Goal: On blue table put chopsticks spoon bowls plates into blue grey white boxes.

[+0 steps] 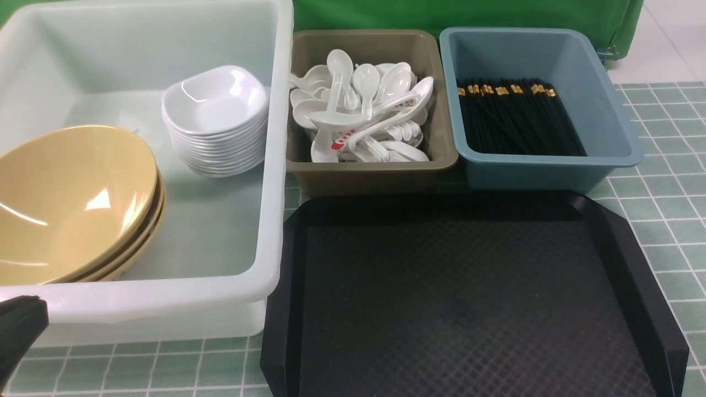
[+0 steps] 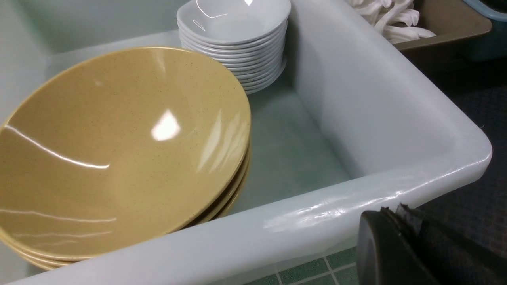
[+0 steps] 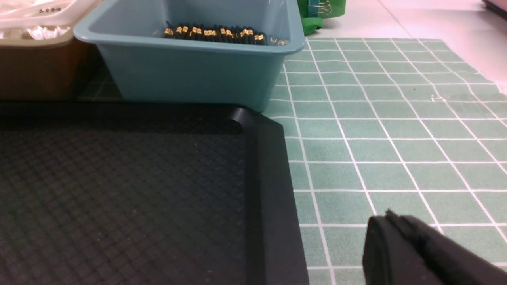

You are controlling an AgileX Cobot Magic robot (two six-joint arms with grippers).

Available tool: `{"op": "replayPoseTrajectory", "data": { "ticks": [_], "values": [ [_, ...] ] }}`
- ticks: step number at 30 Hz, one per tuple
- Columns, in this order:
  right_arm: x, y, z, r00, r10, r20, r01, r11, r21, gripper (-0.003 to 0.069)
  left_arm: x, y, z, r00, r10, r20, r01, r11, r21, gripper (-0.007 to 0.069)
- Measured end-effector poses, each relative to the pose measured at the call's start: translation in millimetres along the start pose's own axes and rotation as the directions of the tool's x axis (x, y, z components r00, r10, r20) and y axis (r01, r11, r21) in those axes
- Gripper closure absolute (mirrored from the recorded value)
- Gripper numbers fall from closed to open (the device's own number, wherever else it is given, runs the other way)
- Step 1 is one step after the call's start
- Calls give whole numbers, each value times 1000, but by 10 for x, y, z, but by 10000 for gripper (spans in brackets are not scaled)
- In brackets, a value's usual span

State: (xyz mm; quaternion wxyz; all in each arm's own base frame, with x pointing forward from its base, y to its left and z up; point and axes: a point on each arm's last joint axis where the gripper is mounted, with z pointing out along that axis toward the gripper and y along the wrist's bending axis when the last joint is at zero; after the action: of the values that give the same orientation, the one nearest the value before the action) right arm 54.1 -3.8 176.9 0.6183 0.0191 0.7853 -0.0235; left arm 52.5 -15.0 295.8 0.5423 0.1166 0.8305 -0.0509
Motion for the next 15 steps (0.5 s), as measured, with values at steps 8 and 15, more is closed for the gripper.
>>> {"op": "replayPoseTrajectory", "data": {
  "ticks": [8,15],
  "values": [
    [1,0,0,1000,0,-1,0,1000,0,622,0,0,0,1000,0,0,0,1000,0,638],
    [1,0,0,1000,0,-1,0,1000,0,617,136,0,101,1000,-5,-11,5,1000,-2,638]
  ]
}}
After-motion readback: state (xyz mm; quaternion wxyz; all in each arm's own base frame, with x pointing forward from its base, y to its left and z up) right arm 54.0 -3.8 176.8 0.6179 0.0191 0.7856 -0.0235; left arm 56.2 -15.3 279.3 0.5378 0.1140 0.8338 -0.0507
